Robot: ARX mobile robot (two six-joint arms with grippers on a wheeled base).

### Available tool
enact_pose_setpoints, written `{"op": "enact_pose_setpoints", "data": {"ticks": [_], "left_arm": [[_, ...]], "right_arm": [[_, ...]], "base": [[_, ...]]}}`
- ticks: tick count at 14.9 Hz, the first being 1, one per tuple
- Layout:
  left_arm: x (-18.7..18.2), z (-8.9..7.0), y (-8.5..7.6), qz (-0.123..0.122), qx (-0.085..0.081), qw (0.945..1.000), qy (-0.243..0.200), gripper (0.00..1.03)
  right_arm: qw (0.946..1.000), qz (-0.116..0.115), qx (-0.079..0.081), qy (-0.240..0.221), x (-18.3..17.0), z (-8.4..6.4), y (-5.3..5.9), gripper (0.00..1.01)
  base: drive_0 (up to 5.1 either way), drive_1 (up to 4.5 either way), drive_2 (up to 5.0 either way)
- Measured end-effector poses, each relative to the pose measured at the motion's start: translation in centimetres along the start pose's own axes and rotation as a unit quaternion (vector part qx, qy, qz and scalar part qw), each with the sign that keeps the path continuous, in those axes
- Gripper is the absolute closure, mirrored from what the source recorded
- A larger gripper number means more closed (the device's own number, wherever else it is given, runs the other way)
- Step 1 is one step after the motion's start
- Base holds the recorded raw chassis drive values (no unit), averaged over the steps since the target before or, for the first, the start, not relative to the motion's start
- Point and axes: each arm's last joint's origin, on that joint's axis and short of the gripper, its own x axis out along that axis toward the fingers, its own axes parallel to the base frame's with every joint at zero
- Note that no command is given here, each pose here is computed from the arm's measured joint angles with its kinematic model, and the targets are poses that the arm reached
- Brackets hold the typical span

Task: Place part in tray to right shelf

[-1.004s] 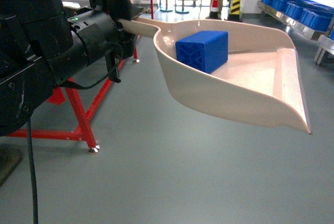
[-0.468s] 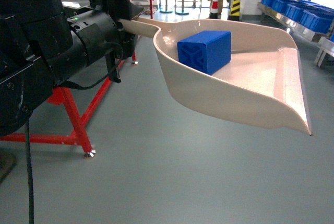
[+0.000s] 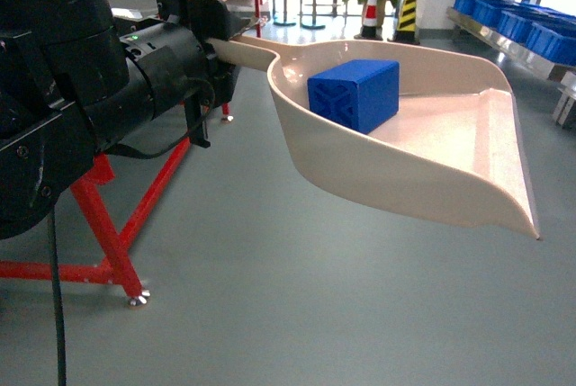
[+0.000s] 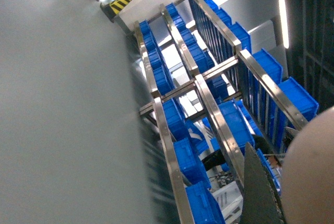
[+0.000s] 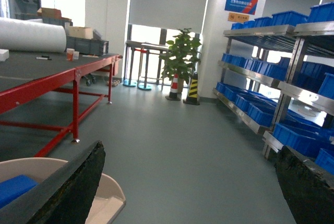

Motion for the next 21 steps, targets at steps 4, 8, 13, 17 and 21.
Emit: {"op": "enact_pose_setpoints", "data": {"ticks": [4, 8, 13, 17, 21], "left_arm": [[0.00, 0.01, -0.06, -0.003, 0.000, 1.0000, 0.000, 0.91], [0.00, -0.03, -0.08, -0.004, 0.000, 1.0000, 0.001, 0.91], [0.01, -0.04, -0.06, -0.003, 0.000, 1.0000, 0.000, 0.91], [0.01, -0.04, -0.06, -0.003, 0.000, 1.0000, 0.000, 0.91], [0.00, 0.01, -0.06, -0.003, 0.000, 1.0000, -0.001, 0.91]], "right_arm": [[1.0000, 0.000, 0.001, -0.002, -0.02, 0.06, -0.02, 0.03], [1.0000, -0.001, 0.001, -0.003, -0.03, 0.10, -0.03, 0.03], [1.0000, -0.001, -0.001, 0.000, 0.00, 0.00, -0.01, 0.03], [1.0000, 0.000, -0.001, -0.002, 0.00, 0.10, -0.01, 0.03], [1.0000, -0.001, 0.000, -0.004, 0.00, 0.13, -0.03, 0.03]], "base": [[-0.1, 4.21, -4.5], [-0.1, 4.21, -4.5], [-0.1, 4.21, -4.5], [-0.1, 4.21, -4.5], [-0.1, 4.21, -4.5]]}}
